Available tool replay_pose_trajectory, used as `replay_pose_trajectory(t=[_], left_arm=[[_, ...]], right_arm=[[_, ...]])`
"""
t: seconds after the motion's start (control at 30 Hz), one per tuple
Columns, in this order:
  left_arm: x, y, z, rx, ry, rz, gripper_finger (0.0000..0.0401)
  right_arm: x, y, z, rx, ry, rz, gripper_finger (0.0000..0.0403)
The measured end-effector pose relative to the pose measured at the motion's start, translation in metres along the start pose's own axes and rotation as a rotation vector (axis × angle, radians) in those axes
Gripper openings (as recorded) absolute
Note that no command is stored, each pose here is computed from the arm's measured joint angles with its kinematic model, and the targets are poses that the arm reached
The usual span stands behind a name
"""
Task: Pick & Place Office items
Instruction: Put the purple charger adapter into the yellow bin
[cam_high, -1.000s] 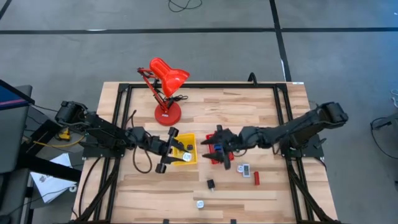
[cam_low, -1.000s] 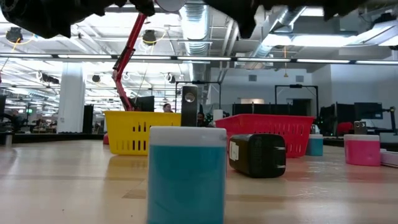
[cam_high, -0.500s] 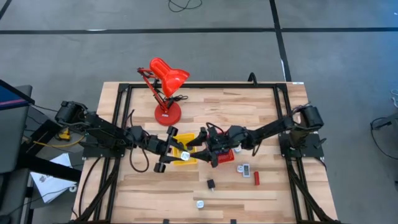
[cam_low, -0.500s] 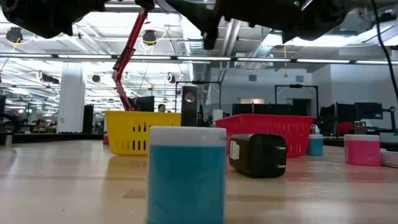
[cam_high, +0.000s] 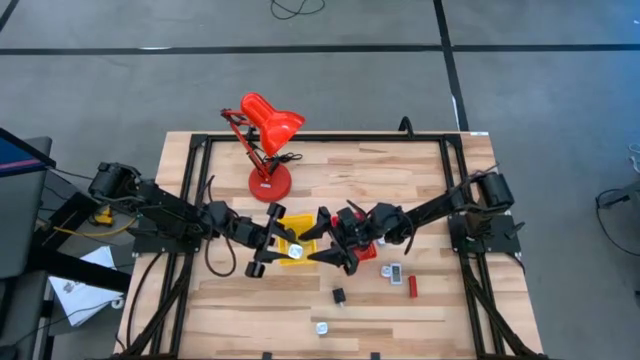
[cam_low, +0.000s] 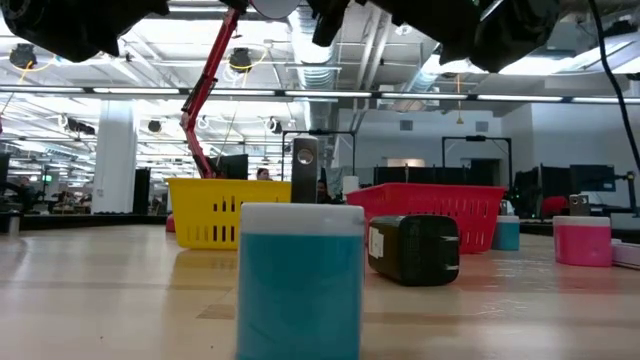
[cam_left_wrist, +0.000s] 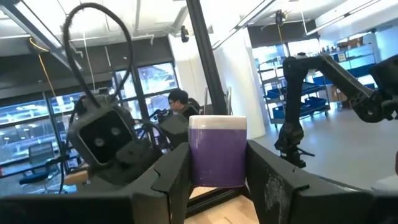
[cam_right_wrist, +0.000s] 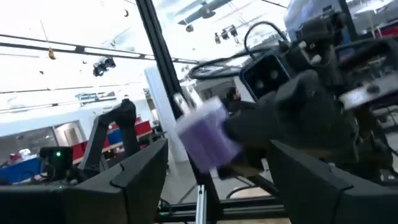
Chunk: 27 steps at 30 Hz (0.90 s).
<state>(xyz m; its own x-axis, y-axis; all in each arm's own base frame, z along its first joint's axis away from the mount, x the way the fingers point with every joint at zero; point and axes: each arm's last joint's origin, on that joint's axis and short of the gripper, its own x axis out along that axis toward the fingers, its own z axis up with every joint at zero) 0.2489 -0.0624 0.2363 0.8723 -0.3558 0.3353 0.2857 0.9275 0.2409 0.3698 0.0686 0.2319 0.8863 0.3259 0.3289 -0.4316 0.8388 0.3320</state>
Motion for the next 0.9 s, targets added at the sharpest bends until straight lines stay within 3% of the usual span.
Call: replay_pose_trajectory(t=[0.33, 0.53, 0.9], left_arm=[[0.0, 0.0, 0.002, 0.003, -0.019, -0.006, 0.0131], [0.0, 0.0, 0.004, 0.015, -0.043, -0.018, 0.0129], [0.003, 0.002, 0.009, 0.083, -0.074, 0.01, 0.013]], right_arm=[[0.016, 0.0, 0.008, 0.031, 0.024, -0.026, 0.0265], [0.028, 0.005, 0.003, 0.027, 0.0, 0.022, 0.0265], [0.029, 0.007, 0.006, 0.014, -0.043, 0.025, 0.0265]])
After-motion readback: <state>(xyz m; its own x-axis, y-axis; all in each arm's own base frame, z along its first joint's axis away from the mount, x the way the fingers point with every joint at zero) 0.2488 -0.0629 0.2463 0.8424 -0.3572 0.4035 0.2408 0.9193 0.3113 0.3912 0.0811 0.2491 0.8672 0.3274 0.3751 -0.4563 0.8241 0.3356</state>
